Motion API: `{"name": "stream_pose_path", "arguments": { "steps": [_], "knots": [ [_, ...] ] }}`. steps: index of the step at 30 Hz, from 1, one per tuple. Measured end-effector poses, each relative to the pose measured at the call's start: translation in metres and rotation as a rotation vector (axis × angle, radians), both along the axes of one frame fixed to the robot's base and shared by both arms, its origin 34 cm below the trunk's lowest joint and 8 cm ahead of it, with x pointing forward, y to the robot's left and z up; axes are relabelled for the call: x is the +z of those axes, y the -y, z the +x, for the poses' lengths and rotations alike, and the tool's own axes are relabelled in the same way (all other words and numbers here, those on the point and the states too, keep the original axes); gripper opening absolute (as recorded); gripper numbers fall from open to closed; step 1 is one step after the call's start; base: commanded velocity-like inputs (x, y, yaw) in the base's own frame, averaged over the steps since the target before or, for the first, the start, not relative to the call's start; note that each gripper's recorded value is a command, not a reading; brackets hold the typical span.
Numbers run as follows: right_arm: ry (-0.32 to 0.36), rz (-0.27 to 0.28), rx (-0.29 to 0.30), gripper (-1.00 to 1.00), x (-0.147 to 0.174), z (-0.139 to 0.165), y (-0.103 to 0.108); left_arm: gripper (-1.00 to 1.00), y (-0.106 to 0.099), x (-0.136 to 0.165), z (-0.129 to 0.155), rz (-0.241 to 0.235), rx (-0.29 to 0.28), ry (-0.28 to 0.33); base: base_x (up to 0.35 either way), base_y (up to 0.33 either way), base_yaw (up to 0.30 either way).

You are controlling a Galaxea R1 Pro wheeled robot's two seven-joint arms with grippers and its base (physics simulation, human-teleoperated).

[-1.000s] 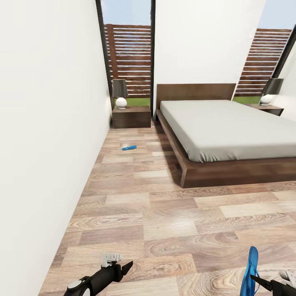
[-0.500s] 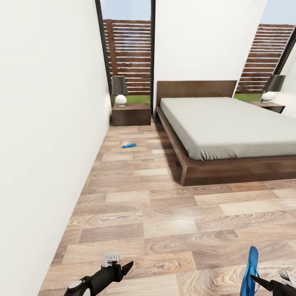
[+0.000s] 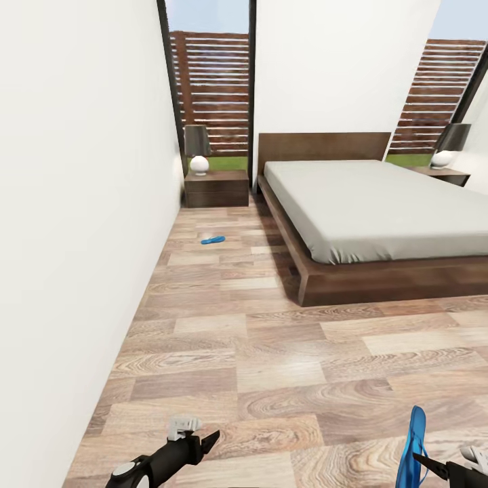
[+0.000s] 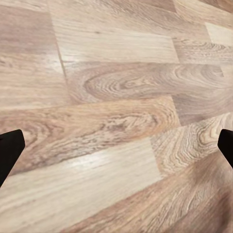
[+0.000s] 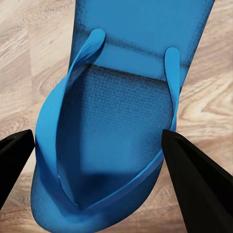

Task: In the bedroom, move the book from the bed onto either nightstand, and place the two sandals side by side next to the bed.

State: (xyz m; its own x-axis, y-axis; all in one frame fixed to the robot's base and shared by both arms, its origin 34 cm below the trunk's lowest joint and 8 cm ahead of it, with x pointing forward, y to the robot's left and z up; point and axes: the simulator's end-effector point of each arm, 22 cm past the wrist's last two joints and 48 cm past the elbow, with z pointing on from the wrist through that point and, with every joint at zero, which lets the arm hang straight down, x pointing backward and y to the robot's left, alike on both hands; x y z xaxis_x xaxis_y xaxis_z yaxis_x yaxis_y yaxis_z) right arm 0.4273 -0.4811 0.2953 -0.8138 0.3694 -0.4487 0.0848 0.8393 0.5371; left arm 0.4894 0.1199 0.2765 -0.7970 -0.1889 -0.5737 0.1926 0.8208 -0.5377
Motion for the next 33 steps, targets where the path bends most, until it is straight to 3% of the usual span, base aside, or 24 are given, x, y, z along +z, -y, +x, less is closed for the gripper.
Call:
{"name": "stream_pose_path", "arguments": {
  "steps": [11, 33],
  "knots": [
    [0.0, 0.001, 0.0, -1.0, 0.0, 0.0, 0.0, 1.0, 0.001, 0.001, 0.0, -0.003, -0.001, 0.001, 0.0, 0.0, 0.0],
    [0.091, 0.002, 0.0, -1.0, 0.034, 0.018, -0.001, 1.0, 0.004, 0.041, 0.019, -0.005, 0.001, 0.089, 0.0, 0.0, 0.0]
  ]
}}
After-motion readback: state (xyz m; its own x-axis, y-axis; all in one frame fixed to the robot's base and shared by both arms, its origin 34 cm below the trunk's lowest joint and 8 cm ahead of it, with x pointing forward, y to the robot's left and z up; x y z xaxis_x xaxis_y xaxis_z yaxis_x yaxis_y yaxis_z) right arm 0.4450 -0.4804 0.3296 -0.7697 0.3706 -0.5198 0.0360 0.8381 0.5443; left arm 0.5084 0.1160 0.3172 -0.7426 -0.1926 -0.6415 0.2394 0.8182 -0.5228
